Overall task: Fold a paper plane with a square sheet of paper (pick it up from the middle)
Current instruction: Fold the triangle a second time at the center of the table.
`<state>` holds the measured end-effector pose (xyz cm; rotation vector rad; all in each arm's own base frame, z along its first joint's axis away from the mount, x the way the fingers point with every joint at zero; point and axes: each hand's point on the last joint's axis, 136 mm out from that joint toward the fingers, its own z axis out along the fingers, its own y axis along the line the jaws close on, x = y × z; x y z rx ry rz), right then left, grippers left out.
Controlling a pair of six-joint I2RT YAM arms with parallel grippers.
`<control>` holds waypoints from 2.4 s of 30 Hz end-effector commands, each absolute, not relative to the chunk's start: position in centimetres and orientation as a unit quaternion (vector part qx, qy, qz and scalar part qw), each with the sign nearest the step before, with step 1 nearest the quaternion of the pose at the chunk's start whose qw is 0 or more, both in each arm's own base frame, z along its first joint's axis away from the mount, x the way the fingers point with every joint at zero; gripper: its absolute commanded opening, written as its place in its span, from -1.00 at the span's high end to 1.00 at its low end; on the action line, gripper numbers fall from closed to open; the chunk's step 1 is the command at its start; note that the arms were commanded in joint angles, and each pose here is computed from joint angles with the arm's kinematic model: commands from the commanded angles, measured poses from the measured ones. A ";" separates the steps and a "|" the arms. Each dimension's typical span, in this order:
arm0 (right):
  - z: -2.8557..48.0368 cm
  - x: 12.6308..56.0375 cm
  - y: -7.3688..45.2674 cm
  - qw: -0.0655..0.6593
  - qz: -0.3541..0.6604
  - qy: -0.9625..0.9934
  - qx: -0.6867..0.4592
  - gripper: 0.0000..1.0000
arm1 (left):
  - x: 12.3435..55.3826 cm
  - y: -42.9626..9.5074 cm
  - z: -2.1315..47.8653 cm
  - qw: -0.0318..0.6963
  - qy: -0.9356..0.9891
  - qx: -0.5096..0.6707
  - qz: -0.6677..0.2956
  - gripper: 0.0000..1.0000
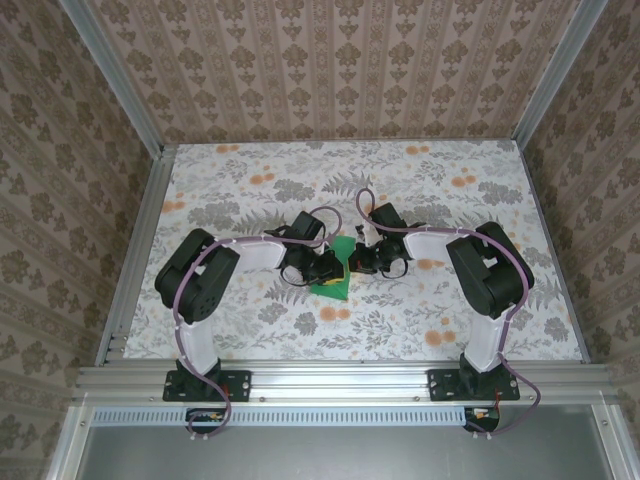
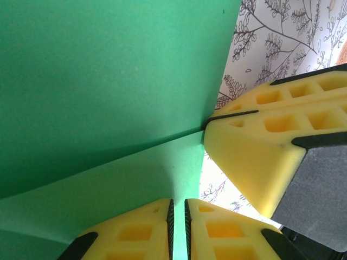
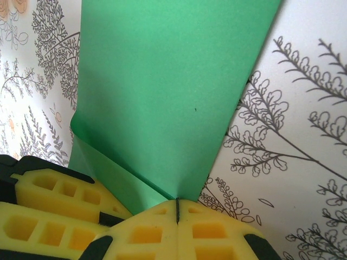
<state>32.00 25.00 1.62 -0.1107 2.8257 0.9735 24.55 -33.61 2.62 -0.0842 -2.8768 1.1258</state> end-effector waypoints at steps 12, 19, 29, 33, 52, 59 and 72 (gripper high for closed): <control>2.2 32.2 24.5 0.085 0.311 0.946 -0.037 0.92 | 24.0 -33.9 2.0 0.043 -0.933 -0.036 0.356 0.69; 3.3 32.4 24.3 0.096 0.311 0.945 -0.035 0.83 | 23.8 -33.6 1.6 0.048 -0.935 -0.036 0.349 0.71; 4.8 32.3 23.7 0.117 0.307 0.944 -0.030 0.62 | 23.8 -33.6 1.4 0.050 -0.936 -0.035 0.345 0.74; 4.1 31.7 24.5 0.097 0.316 0.943 -0.035 0.72 | 23.8 -33.7 1.5 0.049 -0.936 -0.038 0.347 0.75; 1.2 31.0 25.2 0.054 0.305 0.950 -0.034 0.80 | 23.8 -33.8 1.4 0.052 -0.935 -0.039 0.347 0.79; -0.9 30.4 22.9 0.036 0.232 0.972 -0.027 0.81 | 24.4 -34.2 3.0 0.035 -0.931 -0.044 0.360 0.73; -2.1 30.1 21.9 0.028 0.191 0.981 -0.030 0.81 | 25.9 -31.7 3.8 0.000 -0.940 -0.025 0.341 0.68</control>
